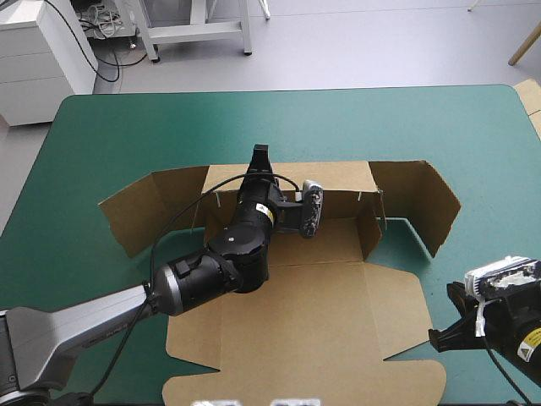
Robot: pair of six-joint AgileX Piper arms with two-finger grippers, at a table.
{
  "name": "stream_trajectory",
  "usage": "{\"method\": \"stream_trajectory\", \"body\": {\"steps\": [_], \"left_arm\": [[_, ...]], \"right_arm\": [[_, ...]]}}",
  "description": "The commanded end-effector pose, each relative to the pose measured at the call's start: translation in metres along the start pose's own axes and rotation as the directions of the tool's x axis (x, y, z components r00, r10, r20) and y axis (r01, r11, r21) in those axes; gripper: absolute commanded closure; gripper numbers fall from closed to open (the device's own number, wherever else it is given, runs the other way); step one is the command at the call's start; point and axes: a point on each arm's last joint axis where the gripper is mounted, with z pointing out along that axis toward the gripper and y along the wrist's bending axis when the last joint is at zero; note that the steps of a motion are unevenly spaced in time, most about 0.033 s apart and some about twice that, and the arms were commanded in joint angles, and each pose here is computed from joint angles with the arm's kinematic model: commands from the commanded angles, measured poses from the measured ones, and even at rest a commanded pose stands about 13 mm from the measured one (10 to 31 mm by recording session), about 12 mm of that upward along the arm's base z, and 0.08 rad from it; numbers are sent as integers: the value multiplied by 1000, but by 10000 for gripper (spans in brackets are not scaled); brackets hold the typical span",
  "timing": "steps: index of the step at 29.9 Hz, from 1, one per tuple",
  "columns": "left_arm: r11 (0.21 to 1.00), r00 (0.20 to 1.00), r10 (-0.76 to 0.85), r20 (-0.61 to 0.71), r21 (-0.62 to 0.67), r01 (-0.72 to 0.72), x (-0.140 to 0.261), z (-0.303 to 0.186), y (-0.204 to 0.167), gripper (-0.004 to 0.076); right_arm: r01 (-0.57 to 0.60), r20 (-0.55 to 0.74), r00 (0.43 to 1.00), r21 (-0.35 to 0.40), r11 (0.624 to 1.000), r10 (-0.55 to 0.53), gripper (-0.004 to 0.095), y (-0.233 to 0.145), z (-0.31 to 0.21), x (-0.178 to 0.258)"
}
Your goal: Fold the box
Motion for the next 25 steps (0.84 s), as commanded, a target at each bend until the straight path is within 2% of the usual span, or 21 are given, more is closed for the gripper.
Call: {"method": "stream_trajectory", "body": {"steps": [1, 4, 7, 12, 13, 16, 21, 25], "left_arm": [[990, 999, -31, 25, -139, 34, 7, -17, 19, 732], [985, 995, -97, 29, -137, 100, 9, -14, 14, 732], [981, 990, -129, 55, -138, 135, 7, -14, 13, 732], [981, 991, -112, 67, -153, 121, 6, -14, 14, 731], [979, 990, -124, 69, -152, 133, 6, -14, 14, 731], [973, 981, -172, 85, -144, 182, 5, -14, 13, 731], [970, 977, -188, 100, -139, 201, 3, -12, 10, 731], [976, 986, -149, 73, -151, 158, 1, -5, 5, 732]], "right_arm": [[3, 80, 997, 9, 1000, -4, 902, -1, -4, -12], [3, 78, 997, 8, 1000, -4, 833, -1, -4, -12], [3, 76, 997, 8, 1000, -4, 619, -1, -3, -12], [-30, 82, 996, 12, 999, 29, 10, -1, -3, -13], [-38, 84, 996, 12, 999, 37, -36, -1, -2, -14], [-98, 99, 990, -1, 995, 98, -31, -1, 0, -17], [-95, 166, 982, 1, 995, 94, -31, -2, 5, -27], [-126, 125, 984, 0, 992, 125, -22, -2, 16, -31]]}}
